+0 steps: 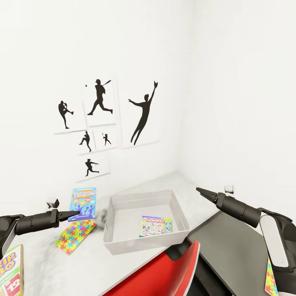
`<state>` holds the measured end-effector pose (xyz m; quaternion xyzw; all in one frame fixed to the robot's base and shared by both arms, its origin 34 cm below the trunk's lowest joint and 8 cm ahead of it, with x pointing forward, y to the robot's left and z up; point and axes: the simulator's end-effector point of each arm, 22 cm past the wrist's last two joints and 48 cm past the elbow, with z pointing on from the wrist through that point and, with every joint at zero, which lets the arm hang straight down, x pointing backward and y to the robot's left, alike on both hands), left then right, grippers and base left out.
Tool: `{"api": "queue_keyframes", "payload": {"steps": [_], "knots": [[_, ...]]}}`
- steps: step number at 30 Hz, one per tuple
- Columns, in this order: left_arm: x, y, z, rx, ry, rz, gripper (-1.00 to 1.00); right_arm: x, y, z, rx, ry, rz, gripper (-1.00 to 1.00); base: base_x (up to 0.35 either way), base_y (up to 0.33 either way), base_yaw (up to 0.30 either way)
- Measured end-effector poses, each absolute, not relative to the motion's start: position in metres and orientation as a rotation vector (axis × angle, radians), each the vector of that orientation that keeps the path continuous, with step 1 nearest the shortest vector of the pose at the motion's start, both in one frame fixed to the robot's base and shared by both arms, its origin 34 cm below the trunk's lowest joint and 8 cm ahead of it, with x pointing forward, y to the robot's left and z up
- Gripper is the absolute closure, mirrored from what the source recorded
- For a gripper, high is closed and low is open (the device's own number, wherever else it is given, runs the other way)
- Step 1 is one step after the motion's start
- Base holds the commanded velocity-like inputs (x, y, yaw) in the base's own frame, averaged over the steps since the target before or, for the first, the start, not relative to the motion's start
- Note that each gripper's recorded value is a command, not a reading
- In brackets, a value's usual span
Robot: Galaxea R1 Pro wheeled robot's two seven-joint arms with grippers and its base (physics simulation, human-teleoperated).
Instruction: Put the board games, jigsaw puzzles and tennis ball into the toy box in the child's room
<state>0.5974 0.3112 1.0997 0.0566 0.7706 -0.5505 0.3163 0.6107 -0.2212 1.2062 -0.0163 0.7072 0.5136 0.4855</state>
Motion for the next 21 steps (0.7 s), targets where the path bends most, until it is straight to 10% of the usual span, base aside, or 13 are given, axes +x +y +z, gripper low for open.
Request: {"api": "queue_keyframes", "payload": {"steps": [21], "knots": [[0.5974, 0.3112, 1.0995, 0.149, 2.030, -1.449, 1.00, 0.6097, -0.2248, 1.2082, -0.037, 1.720, 1.254, -1.00, 0.000, 0.000, 0.000]]}}
